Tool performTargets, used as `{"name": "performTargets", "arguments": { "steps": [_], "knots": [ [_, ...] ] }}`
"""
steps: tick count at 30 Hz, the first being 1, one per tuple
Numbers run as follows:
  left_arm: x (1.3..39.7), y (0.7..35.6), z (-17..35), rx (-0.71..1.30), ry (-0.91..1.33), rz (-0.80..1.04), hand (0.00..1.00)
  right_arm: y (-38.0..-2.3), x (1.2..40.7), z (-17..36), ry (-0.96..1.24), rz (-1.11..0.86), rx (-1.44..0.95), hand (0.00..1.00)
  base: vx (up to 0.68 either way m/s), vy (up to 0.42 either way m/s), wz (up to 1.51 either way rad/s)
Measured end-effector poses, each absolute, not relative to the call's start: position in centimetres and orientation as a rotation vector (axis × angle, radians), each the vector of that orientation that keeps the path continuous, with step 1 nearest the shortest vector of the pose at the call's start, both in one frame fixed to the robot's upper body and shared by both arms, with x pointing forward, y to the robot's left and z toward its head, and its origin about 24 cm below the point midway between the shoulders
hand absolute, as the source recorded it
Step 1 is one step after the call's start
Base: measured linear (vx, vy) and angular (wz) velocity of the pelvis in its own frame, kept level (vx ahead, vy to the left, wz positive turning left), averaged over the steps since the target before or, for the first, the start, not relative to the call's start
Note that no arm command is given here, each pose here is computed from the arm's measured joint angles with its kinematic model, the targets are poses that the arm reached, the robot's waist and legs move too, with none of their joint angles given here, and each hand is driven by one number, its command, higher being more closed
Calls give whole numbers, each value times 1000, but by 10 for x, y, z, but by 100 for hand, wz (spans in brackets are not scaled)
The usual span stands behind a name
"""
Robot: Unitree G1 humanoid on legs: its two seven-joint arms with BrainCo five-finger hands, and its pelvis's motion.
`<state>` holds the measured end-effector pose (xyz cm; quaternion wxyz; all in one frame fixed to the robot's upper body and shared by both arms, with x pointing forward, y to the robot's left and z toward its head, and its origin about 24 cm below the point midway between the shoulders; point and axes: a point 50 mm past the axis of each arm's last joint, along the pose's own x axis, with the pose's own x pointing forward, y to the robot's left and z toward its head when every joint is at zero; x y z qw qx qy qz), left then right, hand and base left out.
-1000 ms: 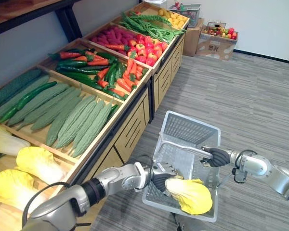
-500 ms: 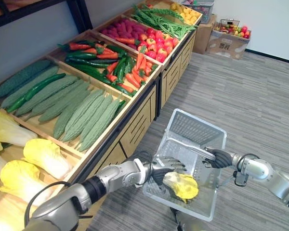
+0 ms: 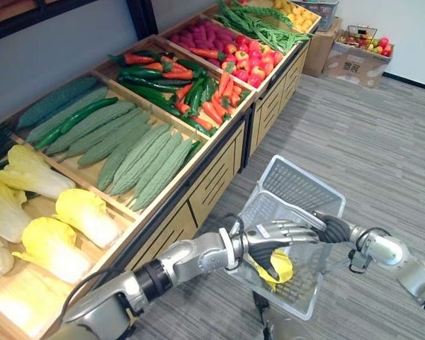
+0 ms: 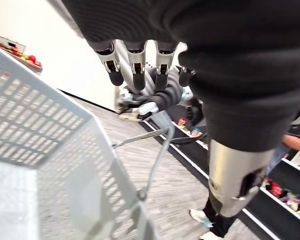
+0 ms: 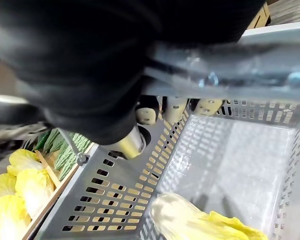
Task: Pick vegetable in the basket
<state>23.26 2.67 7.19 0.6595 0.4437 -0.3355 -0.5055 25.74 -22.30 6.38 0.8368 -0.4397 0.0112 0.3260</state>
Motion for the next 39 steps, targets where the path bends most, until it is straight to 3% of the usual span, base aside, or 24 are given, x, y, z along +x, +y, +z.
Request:
{"name": "performTargets", "arguments": {
  "steps": [8,17,29,39],
  "knots": [
    [198,13,84,834,-833,-1299,0,-241,262,62,53,577,-933,100,0,-10,4],
    [177,24,102,725,-850,-1396,0,-266,265,57,108,437,-930,100,-11,-6,5],
    [193,110,92,773,-580,-962,0,-341,214,11,350,-46,-714,100,-28,10,54],
    [207,191,103,722,-456,-243,0,-370,152,-52,651,-404,-460,100,22,47,65]
  ]
}}
